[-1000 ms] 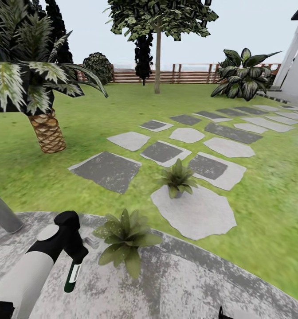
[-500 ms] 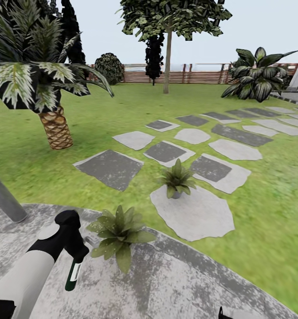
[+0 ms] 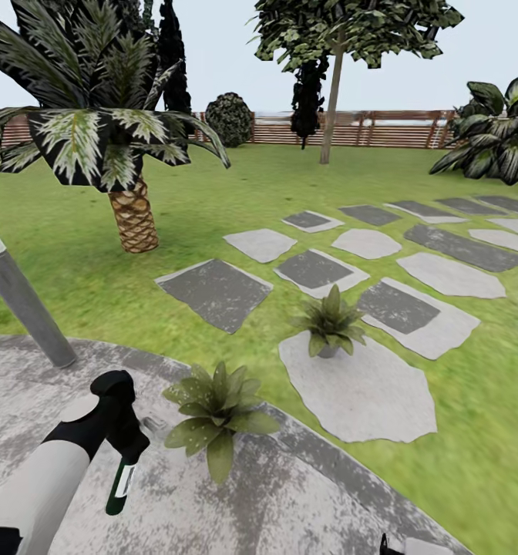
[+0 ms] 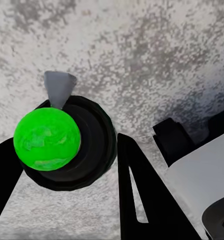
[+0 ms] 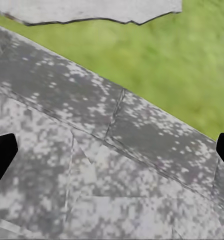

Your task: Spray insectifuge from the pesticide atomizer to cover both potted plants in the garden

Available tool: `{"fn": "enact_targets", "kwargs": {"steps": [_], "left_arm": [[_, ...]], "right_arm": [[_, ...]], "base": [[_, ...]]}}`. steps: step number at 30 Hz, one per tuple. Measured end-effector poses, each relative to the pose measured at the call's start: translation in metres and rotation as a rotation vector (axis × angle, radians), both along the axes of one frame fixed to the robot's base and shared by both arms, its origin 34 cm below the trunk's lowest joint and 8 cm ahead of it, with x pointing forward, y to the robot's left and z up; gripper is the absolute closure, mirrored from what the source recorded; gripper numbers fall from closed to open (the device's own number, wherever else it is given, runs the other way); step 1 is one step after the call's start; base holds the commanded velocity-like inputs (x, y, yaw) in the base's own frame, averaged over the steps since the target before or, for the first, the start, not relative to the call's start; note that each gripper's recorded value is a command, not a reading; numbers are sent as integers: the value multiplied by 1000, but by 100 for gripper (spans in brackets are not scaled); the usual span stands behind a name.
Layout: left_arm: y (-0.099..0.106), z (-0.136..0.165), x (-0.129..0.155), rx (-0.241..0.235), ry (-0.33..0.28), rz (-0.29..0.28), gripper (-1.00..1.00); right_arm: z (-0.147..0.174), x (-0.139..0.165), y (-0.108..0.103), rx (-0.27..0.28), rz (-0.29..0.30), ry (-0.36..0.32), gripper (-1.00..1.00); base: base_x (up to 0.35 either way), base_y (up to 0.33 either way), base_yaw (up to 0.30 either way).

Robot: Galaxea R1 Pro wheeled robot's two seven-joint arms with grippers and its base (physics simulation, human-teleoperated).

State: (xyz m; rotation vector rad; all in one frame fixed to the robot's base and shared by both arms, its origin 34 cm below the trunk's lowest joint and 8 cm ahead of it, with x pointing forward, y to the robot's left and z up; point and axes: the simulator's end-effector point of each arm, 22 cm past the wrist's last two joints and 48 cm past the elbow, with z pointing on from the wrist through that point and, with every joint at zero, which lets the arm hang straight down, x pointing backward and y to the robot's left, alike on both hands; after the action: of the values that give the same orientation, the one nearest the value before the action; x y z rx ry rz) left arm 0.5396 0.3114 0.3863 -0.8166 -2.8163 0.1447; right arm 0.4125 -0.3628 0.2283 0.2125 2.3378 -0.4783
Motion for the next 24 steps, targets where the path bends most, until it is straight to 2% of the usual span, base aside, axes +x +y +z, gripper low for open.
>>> {"fn": "enact_targets", "kwargs": {"steps": [5, 9, 12, 18, 19, 22, 24], "left_arm": [[4, -2, -3, 7, 6, 1, 100], [-2, -22, -35, -2, 63, -1, 100], [-2, -25, -40, -5, 71, 1, 100], [18, -29, -31, 71, 24, -12, 100], [19, -29, -30, 72, 19, -8, 100], [17, -27, -25, 36, -3, 46, 100], [17, -27, -24, 29, -6, 56, 100]], "right_arm": [[0, 0, -1, -1, -2, 1, -100], [0, -1, -3, -5, 1, 2, -100], [0, -1, -6, -8, 2, 2, -100], [0, -1, -7, -9, 0, 2, -100], [1, -1, -7, -9, 0, 2, -100], [1, 0, -6, -8, -1, 0, -100], [1, 0, -6, -8, -2, -1, -100]], "base": [[78, -1, 153], [3, 0, 6], [0, 0, 0], [0, 0, 10], [0, 0, 163], [0, -14, 242], [0, -167, 270]]}}
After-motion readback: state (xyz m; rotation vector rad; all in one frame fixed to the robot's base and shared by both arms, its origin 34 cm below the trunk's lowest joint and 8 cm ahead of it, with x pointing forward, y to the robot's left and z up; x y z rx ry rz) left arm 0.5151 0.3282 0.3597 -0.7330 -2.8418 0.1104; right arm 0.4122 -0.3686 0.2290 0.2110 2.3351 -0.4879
